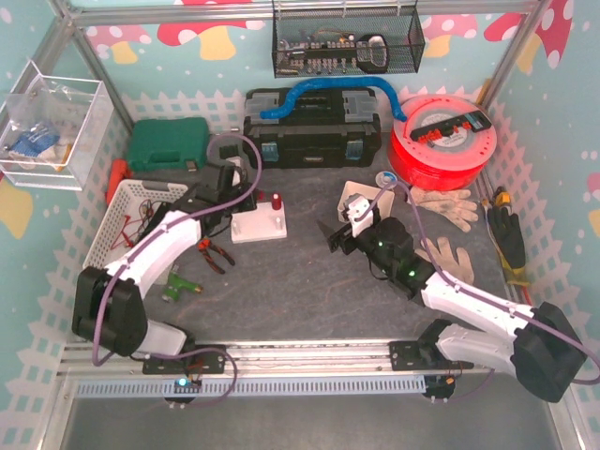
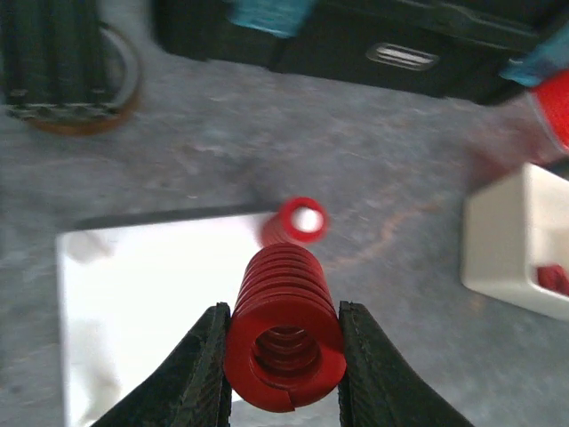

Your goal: Install the large spring

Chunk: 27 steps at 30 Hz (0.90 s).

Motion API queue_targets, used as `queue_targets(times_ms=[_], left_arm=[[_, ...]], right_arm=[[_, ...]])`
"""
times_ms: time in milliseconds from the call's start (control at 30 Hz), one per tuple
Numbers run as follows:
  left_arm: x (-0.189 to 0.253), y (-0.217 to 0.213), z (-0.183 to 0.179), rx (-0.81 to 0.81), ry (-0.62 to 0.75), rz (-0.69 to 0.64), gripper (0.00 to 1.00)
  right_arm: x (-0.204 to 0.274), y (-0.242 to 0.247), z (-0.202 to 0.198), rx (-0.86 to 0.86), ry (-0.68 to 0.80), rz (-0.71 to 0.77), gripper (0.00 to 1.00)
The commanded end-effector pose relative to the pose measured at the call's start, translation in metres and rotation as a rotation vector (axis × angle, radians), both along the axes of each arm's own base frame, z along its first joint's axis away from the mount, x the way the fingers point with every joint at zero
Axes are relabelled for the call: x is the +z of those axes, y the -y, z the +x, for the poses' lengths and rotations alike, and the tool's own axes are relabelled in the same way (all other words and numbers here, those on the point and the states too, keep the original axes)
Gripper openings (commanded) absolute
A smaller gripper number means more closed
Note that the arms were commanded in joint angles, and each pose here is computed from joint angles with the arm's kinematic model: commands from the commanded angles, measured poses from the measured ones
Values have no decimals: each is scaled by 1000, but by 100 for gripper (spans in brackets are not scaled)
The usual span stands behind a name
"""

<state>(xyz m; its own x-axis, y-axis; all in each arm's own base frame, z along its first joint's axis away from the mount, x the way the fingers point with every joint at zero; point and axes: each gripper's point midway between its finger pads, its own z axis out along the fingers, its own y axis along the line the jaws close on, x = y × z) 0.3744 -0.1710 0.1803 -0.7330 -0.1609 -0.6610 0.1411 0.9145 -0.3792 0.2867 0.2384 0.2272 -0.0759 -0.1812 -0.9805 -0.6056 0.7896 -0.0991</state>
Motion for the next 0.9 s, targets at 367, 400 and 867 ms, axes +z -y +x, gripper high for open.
queue_targets(times_ms=[367,400,867], left_arm=[[-21,-89,27,214,-144,293,0],[-21,-90,28,217,-146,294,0],[-37,-87,49,207,-179,316,0]], right_arm=[[-20,19,2,-111,-98,45,100],[-20,19,2,-111,-100,44,100],[-21,21,2,-119,-99,34,100]])
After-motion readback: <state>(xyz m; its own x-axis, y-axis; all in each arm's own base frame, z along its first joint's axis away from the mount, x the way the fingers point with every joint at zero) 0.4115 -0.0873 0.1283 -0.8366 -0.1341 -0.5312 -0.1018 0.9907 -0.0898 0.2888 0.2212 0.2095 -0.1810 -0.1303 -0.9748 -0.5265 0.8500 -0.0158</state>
